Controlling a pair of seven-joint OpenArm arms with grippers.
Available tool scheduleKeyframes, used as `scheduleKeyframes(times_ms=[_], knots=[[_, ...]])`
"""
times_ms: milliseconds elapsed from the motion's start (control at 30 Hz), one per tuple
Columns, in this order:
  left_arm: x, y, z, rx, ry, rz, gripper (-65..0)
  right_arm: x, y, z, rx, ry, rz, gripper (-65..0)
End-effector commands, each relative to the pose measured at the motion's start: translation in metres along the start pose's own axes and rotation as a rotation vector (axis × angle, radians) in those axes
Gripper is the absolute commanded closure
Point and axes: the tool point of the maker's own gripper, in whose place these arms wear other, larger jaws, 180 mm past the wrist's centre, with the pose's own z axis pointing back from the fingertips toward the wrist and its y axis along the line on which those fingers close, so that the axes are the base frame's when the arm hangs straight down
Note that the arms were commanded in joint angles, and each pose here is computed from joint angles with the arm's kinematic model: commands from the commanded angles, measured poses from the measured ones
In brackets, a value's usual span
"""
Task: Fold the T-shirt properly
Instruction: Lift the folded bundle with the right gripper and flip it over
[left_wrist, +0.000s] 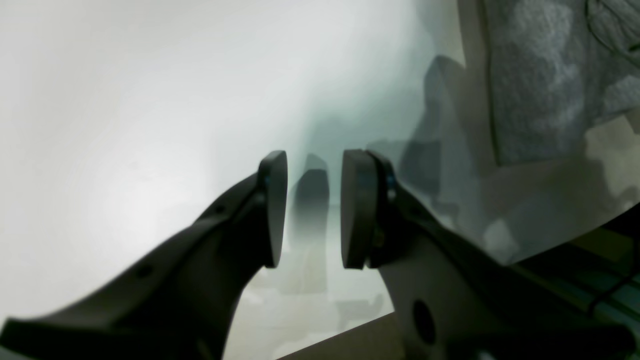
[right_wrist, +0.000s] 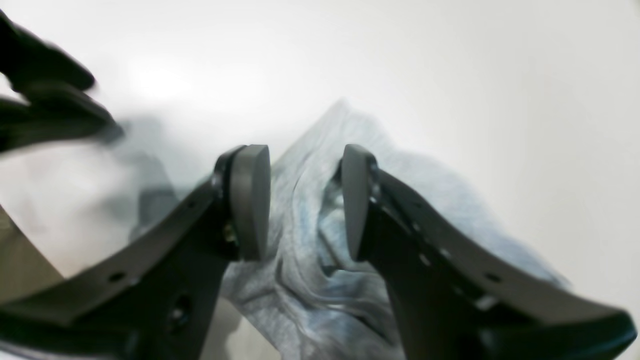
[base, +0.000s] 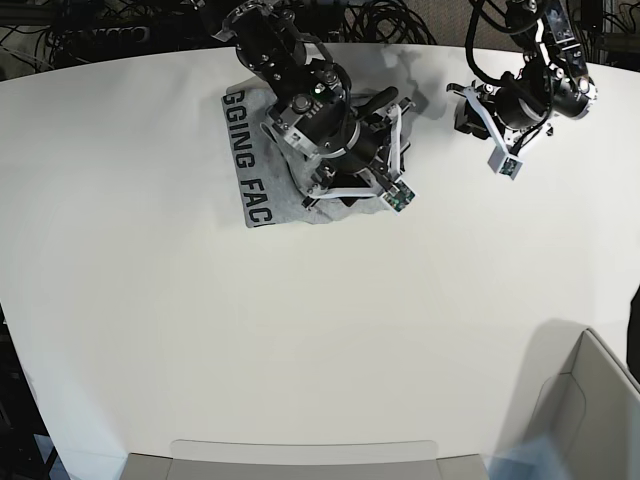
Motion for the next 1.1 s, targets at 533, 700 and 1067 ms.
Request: scheduleKeyframes(times_ms=[533, 700, 1067], knots=[[-0.011, 0.006, -0.011, -0.024, 0.026, 0.043, -17.9, -0.041, -0.123, 0.053, -0.438, 0.004, -0.266, 0.0], [-0.015, 0.007, -0.014, -0.031, 0.040, 0.056, -17.9, -0.075, -0.123, 0.056, -0.450, 0.081, -0.319, 0.0], [-0.015, 0.007, -0.014, -0.030, 0.039, 0.055, -17.9, -0.084, -0.025, 0.031, -0.118, 0.267, 0.019, 0.0]])
